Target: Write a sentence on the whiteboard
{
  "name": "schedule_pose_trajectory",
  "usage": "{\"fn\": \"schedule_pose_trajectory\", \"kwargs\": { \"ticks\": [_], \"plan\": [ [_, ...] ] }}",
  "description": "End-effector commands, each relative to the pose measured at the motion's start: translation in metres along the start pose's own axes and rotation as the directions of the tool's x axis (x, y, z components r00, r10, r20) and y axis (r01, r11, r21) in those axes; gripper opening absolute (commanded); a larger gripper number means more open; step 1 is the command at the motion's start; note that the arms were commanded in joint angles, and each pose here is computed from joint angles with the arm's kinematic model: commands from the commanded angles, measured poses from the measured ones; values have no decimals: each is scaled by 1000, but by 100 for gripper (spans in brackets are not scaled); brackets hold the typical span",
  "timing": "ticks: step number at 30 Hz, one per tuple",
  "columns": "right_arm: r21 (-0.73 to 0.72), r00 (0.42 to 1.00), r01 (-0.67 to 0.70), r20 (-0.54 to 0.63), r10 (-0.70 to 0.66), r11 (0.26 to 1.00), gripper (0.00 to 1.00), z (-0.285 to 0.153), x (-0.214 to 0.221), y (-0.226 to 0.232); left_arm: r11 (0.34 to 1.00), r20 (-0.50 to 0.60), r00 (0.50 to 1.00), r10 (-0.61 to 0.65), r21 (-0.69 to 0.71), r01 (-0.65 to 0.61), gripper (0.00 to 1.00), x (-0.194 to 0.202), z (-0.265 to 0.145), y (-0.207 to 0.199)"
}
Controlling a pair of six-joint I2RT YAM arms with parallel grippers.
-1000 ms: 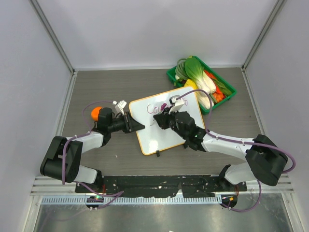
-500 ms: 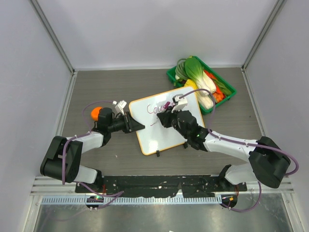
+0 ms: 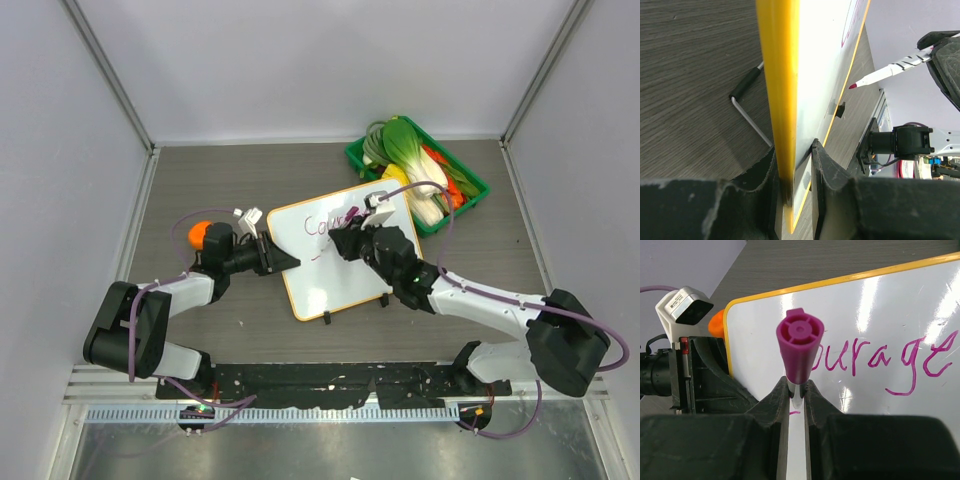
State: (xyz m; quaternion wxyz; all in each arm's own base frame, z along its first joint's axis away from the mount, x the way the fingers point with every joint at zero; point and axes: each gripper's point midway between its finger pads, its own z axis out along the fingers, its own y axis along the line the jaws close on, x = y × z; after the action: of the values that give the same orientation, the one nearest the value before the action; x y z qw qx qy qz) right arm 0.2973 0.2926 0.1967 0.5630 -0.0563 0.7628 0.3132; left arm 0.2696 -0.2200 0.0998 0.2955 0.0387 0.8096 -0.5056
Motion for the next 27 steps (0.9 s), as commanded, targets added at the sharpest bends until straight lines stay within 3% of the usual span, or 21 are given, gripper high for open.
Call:
{"fn": "schedule_pose_trajectory", "kwargs": {
  "ticks": [1,27],
  "plan": [
    [-37,997,-33,73,36,999,1,10,-28,17,973,-29,999,18,-229,-24,0,20,-2,54],
    [12,999,-12,-49,12,1000,1,8,19,-5,973,-27,999,19,-229,-24,0,20,-3,54]
  ]
}}
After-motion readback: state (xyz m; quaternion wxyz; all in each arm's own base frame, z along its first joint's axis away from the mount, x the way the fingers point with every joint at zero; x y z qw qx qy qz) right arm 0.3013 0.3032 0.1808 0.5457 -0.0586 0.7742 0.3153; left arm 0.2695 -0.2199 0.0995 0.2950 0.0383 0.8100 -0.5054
